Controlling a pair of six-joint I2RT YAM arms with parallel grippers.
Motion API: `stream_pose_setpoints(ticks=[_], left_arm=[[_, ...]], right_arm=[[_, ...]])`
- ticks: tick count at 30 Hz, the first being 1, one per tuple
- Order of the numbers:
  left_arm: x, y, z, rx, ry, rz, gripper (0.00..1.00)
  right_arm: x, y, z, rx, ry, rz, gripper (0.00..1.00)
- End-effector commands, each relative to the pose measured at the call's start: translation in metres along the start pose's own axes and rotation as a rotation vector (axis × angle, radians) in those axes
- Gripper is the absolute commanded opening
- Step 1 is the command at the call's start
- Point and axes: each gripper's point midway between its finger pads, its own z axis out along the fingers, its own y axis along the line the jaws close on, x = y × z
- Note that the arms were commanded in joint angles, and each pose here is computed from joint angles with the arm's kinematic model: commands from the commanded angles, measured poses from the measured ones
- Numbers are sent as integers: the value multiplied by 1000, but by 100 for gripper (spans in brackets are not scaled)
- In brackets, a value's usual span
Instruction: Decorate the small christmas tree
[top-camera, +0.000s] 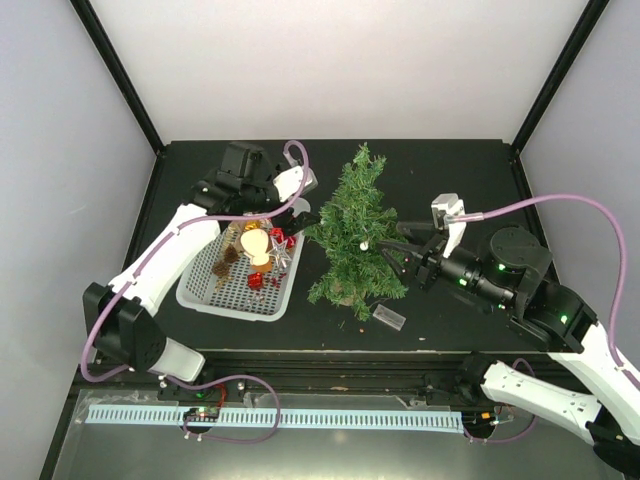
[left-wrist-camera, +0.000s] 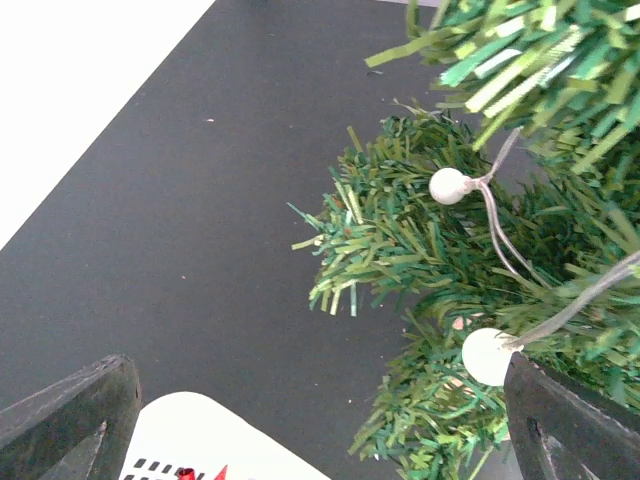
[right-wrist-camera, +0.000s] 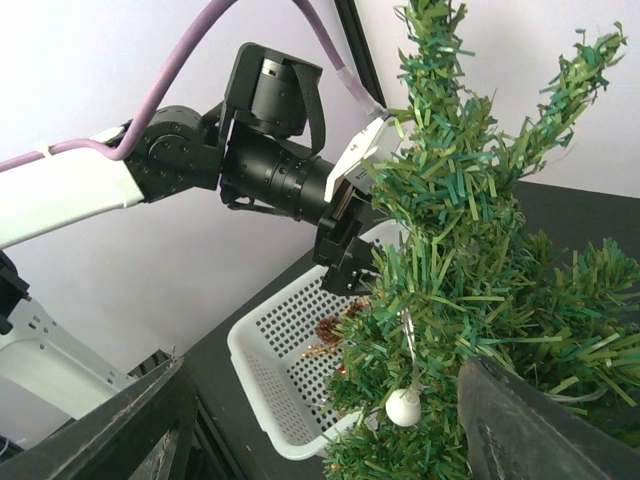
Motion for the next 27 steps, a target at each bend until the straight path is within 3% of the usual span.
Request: stream_pose_setpoints(ticks=[1, 15, 23, 27], left_arm=[[-19, 10, 2, -24, -33, 30, 99], [-34, 25, 14, -48, -58, 17, 99], [13, 63, 7, -296, 107, 48, 99], [28, 71, -8, -331, 113, 13, 99]], right_arm=[[0, -5, 1, 23, -20, -20, 72], [3, -10, 6, 41, -29, -26, 73], [5, -16, 6, 69, -31, -33, 73], [4, -16, 4, 65, -52, -26, 73]])
